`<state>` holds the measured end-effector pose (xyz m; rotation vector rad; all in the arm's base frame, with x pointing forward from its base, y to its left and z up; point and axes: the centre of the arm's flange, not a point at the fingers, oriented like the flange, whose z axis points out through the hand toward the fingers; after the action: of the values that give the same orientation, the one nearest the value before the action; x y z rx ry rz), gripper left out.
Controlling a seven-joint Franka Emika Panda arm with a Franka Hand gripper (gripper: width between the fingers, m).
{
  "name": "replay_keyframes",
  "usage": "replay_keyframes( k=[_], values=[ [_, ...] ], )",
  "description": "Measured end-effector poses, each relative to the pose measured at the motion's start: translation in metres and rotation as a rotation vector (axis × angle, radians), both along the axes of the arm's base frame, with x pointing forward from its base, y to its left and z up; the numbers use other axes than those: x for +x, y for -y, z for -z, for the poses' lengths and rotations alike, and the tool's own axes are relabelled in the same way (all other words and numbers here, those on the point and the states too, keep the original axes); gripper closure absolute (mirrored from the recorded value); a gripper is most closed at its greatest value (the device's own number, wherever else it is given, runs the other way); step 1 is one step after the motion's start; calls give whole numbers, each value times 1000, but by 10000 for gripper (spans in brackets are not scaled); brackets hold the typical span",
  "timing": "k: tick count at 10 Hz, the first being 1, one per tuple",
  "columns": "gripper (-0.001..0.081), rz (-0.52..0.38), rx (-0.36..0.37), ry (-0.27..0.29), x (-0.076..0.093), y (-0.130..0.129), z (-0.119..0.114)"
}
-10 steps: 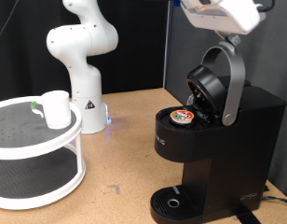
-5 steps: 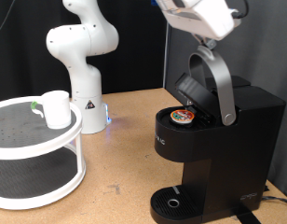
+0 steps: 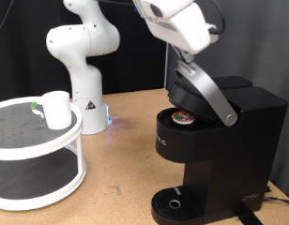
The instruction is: Make a cup of coffee with the keurig machine
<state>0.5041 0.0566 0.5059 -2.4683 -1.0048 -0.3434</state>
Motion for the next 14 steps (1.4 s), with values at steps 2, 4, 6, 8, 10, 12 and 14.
replay_keyframes(
  k=[2,4,6,8,10,12,14],
  values=[
    [806,0,-35,-10,-1,9,7],
    [806,-6,-74,-26,-2,17,15],
    [806,-4,-117,-61,-3,30,34],
    [806,8,-153,-87,-2,39,59],
    [806,31,-175,-98,1,44,86],
    [806,49,-182,-100,5,47,102],
    [806,50,-177,-98,5,47,102]
  ],
)
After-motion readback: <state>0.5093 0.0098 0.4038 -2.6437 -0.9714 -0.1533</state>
